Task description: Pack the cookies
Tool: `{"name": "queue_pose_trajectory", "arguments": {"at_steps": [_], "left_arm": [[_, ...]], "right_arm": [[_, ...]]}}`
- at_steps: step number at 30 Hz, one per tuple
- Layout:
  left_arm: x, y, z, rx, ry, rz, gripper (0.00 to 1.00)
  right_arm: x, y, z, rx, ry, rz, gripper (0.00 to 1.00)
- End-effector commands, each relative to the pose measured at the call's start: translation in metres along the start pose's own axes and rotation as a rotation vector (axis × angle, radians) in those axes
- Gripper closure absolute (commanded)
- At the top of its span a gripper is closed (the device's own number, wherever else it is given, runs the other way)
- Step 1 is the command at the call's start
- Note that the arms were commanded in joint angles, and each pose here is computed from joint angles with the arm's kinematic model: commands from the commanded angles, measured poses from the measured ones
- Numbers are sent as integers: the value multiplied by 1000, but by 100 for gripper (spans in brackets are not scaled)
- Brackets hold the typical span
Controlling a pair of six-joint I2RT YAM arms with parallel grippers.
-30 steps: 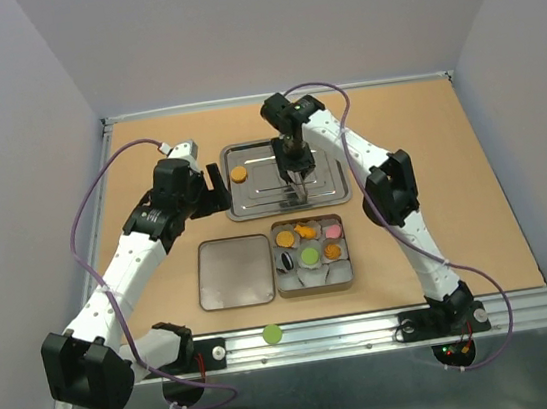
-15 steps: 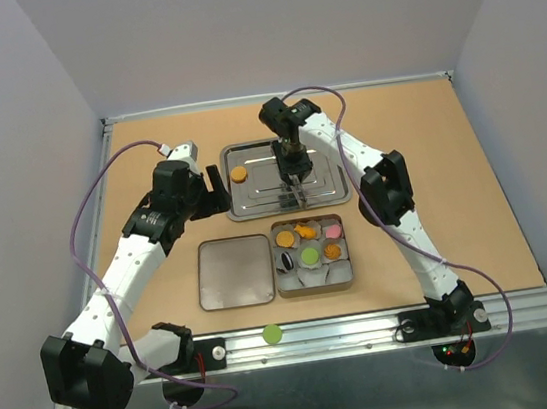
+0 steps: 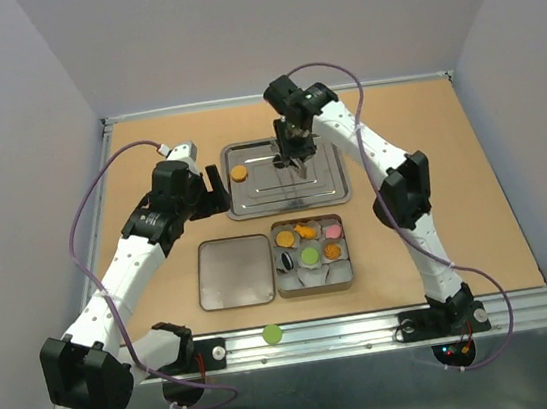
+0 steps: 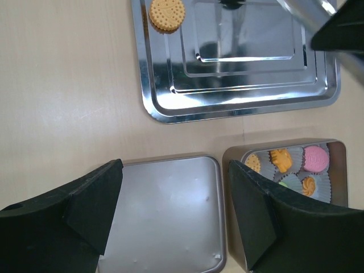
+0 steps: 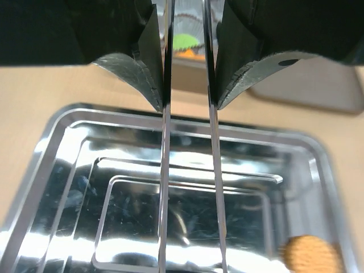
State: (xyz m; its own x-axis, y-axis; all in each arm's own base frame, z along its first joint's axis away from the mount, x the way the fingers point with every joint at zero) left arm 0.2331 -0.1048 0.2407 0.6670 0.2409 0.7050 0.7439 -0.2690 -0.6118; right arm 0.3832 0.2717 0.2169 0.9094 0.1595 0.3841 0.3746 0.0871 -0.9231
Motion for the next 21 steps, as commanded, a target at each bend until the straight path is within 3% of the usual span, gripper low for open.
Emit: {"name": "queue_pose_trajectory", "arguments": {"at_steps": [1,8,14,21], "left_arm": [[9,-8,-2,-10,0,-35,14],[18,-7,-10,-30,-18,-39,14],[23,-3,-14,-36,-25,-36,14],[27,6,-17,-44,-39,-24,14]], "right_arm": [[12,-94,-7,149,31,-217,71],[-26,-148,-17,304,-24,-190,71],[-86,-164,-23,486,-39,-20,73],[-134,-193,-37,611,-53,34,73]]}}
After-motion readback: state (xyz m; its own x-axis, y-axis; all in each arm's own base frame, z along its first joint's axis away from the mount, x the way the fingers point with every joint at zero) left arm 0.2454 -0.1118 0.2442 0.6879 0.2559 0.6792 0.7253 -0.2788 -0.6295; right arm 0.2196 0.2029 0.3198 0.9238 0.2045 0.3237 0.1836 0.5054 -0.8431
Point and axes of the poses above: each gripper's point midway between its finger pads, its own y axis out along the fingers, its own z axis along the line the jaws close on, x = y × z, the point moved 9 cm from there along -y, back along the fingers, and after that the axes turned 5 degrees about -y, right-handed, at the moved point
